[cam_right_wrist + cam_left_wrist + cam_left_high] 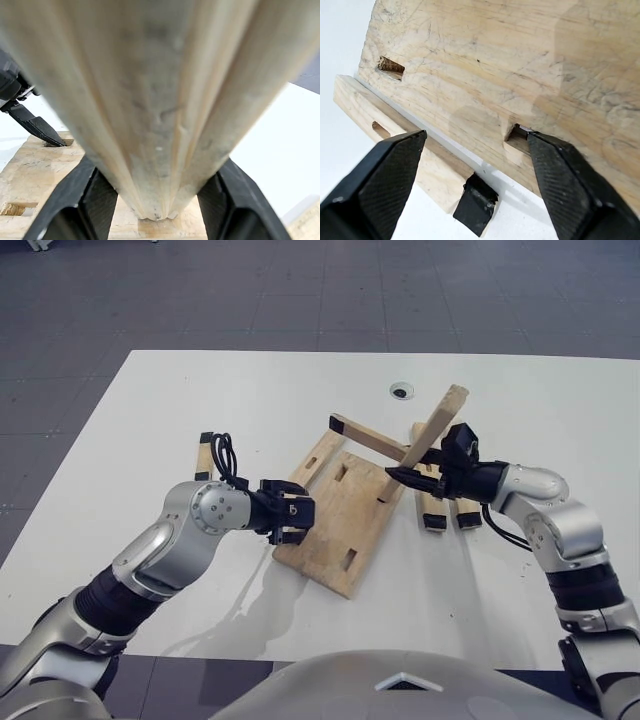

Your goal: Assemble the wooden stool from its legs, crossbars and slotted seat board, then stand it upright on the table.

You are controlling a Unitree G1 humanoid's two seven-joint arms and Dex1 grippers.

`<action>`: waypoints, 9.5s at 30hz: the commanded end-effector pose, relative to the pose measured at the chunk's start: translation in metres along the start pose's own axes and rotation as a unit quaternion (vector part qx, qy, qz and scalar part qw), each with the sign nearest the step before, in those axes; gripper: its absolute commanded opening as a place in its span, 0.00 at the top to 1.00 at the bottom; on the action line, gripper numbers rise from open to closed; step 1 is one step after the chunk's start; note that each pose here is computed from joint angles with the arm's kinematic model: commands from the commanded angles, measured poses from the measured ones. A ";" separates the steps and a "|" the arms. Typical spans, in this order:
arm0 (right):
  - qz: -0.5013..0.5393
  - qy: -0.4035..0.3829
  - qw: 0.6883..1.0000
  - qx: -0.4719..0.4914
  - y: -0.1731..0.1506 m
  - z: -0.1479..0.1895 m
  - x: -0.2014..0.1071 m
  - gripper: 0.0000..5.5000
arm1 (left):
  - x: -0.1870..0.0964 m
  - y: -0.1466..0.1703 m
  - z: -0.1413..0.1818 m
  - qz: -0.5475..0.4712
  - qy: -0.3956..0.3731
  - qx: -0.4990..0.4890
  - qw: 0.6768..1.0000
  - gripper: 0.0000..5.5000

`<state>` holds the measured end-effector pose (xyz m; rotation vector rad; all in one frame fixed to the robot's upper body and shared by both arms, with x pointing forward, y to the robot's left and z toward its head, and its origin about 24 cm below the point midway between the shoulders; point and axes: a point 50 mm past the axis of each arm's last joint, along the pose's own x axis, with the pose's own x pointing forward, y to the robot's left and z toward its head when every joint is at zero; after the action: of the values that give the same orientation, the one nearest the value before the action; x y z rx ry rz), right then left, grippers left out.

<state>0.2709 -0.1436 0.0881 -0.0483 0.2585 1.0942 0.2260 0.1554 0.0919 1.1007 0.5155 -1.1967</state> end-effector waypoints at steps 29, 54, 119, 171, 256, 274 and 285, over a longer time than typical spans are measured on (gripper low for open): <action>0.028 0.031 0.998 0.053 -0.023 0.048 -0.023 0.22 | 0.006 -0.006 0.011 0.007 -0.022 -0.023 0.999 0.32; -0.232 -0.145 0.954 0.120 -0.028 0.145 -0.006 0.42 | 0.008 -0.008 0.012 0.017 -0.024 -0.038 0.999 0.32; -0.445 0.161 0.862 0.184 0.030 -0.060 -0.080 0.09 | 0.027 -0.029 0.034 0.253 0.011 -0.400 0.881 0.32; -0.461 0.217 0.842 0.177 0.009 -0.080 -0.063 0.20 | 0.029 -0.011 0.032 0.356 0.017 -0.592 0.723 0.32; 0.166 -0.118 0.976 0.083 0.043 0.150 -0.052 0.29 | -0.138 0.111 0.063 -0.149 -0.589 -0.358 0.709 0.62; 0.096 0.156 0.983 -0.012 0.078 -0.006 -0.005 0.29 | -0.155 0.108 0.057 -0.081 -0.614 -0.360 0.698 0.62; 0.148 0.214 0.965 0.031 0.091 -0.029 0.003 0.29 | -0.153 0.112 0.061 -0.073 -0.609 -0.369 0.699 0.62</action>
<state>0.1869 -0.1024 0.0696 -0.1703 0.6568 1.3552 0.2632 0.1702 0.2838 -0.5495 -0.0250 -1.3973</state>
